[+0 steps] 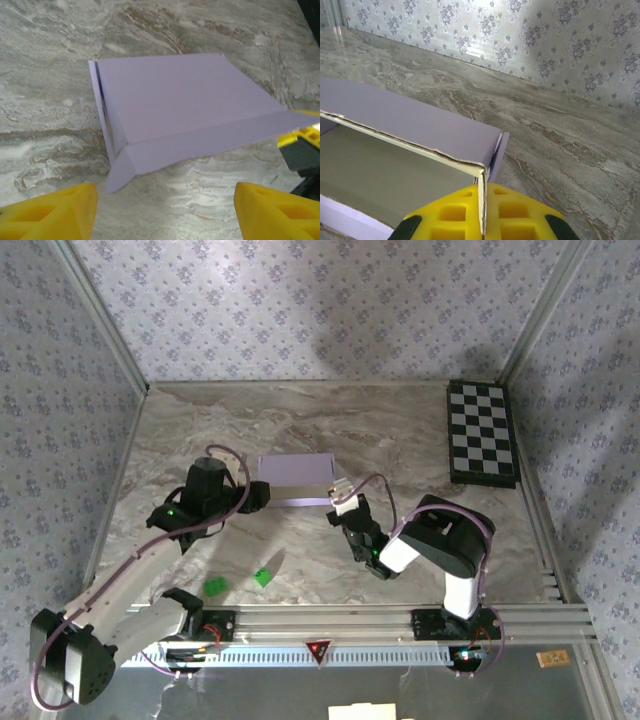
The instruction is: Fold the paper box
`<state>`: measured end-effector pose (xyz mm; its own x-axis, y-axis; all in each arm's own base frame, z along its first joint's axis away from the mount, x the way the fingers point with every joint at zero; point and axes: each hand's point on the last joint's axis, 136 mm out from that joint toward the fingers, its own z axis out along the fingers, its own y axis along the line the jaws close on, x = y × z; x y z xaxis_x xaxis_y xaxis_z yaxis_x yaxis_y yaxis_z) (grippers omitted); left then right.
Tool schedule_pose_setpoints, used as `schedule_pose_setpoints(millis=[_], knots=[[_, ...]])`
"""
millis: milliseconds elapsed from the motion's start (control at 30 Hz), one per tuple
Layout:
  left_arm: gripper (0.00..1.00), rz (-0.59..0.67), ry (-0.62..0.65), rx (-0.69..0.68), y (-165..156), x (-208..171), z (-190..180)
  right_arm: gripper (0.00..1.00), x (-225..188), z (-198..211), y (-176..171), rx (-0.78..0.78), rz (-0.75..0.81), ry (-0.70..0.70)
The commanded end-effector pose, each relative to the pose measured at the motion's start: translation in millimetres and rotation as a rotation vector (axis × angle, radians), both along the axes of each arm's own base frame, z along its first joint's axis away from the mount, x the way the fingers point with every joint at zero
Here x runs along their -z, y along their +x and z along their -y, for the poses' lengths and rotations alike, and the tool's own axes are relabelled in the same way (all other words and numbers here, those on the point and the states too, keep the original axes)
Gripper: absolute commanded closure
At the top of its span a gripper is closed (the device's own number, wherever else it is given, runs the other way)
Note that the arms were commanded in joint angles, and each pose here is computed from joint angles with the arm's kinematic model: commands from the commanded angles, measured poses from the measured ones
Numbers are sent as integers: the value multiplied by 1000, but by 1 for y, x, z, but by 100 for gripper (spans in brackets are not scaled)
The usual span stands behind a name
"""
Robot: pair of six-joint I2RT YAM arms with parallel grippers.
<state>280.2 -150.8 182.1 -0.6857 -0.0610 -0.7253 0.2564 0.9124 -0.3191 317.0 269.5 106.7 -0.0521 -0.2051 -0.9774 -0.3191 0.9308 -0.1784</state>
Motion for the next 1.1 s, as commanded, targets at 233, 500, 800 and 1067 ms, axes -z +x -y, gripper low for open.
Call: schedule_pose_setpoints(millis=[233,500,800,1067], knots=[[29,-120,13,-1,38,3,-1,69,7,7,-28,-104,-136,-74],[29,-186,21,10,54,29,0,55,-3,7,-53,-221,-278,-60],[36,-290,-6,50,64,59,5,49,-46,5,-76,-382,-344,24],[48,-355,-22,54,57,88,8,50,-81,22,-61,-304,-316,116]])
